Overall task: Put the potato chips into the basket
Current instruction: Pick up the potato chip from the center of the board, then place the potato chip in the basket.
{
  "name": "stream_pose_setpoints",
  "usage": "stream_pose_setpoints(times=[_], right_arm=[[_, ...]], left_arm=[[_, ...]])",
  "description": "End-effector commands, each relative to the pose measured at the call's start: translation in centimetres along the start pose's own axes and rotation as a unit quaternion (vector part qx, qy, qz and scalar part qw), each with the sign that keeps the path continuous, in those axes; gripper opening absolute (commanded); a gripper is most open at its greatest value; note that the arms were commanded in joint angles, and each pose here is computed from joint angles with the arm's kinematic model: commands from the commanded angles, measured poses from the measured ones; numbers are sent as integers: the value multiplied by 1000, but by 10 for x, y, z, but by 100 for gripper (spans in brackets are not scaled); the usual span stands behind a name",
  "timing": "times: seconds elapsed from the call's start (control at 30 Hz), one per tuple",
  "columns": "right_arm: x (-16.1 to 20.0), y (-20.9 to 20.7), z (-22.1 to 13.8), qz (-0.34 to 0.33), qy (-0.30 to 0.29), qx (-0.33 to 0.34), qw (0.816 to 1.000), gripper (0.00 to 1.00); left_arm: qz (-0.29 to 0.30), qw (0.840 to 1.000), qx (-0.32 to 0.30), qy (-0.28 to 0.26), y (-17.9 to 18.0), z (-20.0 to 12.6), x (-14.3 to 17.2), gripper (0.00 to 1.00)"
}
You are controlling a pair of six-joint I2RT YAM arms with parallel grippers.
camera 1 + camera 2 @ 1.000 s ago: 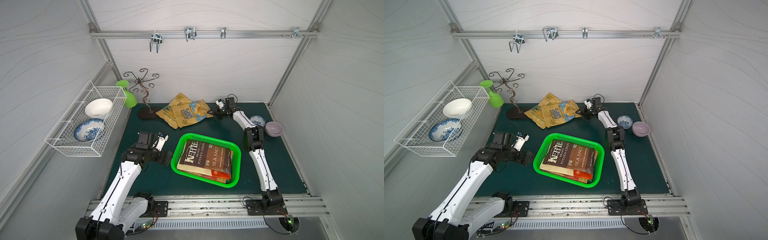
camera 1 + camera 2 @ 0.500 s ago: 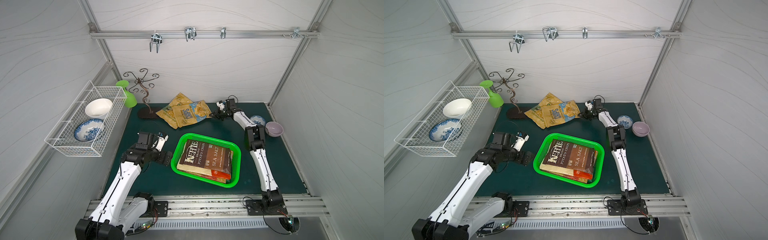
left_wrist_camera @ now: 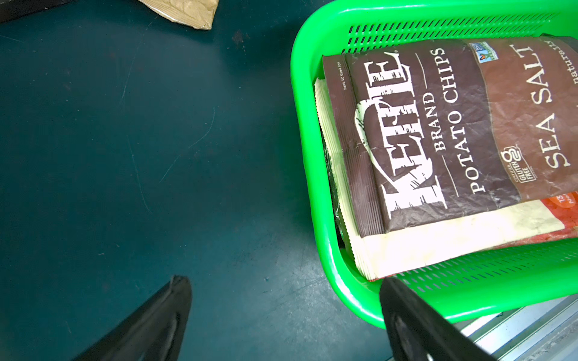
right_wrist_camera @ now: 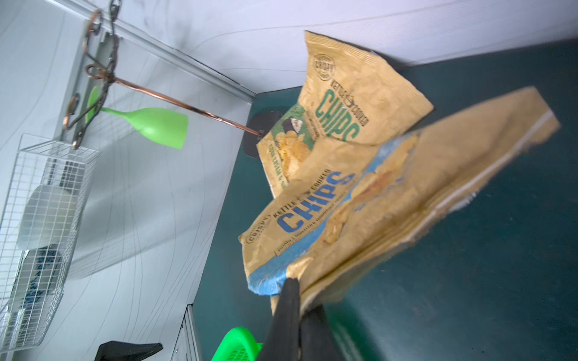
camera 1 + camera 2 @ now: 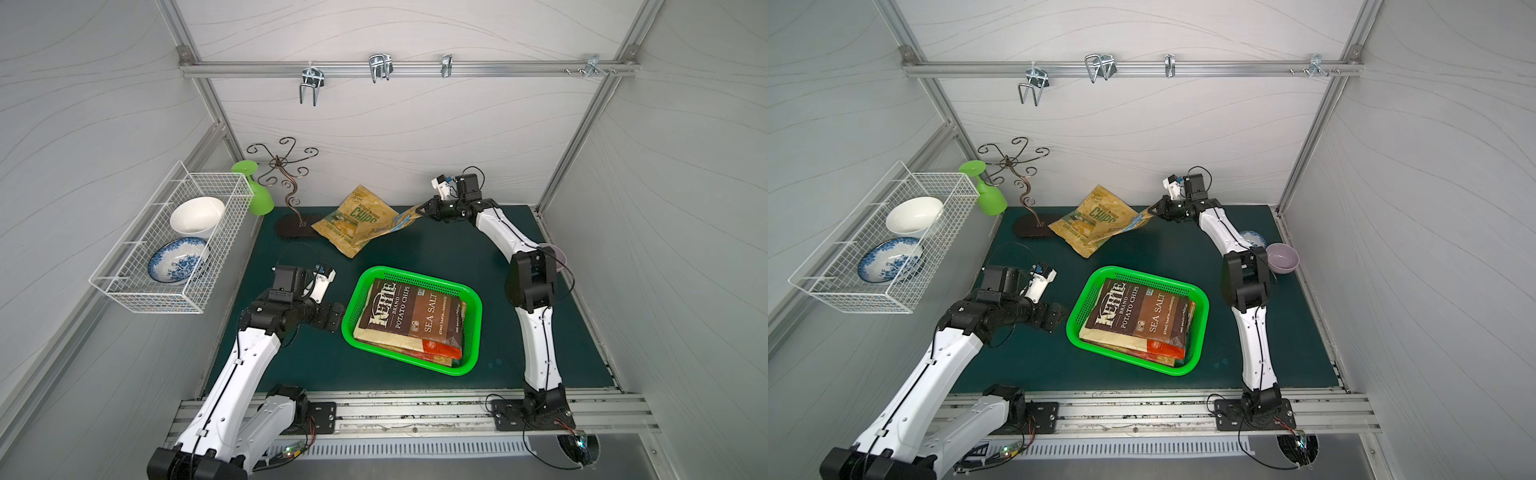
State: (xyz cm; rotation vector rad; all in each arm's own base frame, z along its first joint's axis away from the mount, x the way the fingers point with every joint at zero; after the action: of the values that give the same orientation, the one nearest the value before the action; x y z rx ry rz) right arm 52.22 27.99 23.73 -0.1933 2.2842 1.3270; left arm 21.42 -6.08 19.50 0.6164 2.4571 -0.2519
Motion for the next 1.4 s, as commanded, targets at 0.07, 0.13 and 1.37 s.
stream_pose_setpoints(times=[0.07,0.13,1.37], right_arm=[[-11,52,-33,-60,-47,5,997,0],[-12,69,-46,-77,-63,10,995,0],[126,226,-158,-255,-154,77,951,0]], left_arm=[[4,1000,3,-19,-1,-4,-6,98],[4,1000,3,-19,-1,-4,-5,98],[-37,995,-92,-4,31,-5,-5,98]])
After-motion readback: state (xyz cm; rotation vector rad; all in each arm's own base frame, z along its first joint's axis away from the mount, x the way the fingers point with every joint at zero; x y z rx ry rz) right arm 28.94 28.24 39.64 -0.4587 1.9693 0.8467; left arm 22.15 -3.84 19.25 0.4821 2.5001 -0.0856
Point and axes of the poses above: each gripper's point midway between its finger pads, its own z axis out along the fingers, its own y axis along the line the jaws close on, x = y × z, the point moved 4 cm from there along -z, back along the fingers, and after that the axes turned 6 degrees about z, right-handed, at the moved point
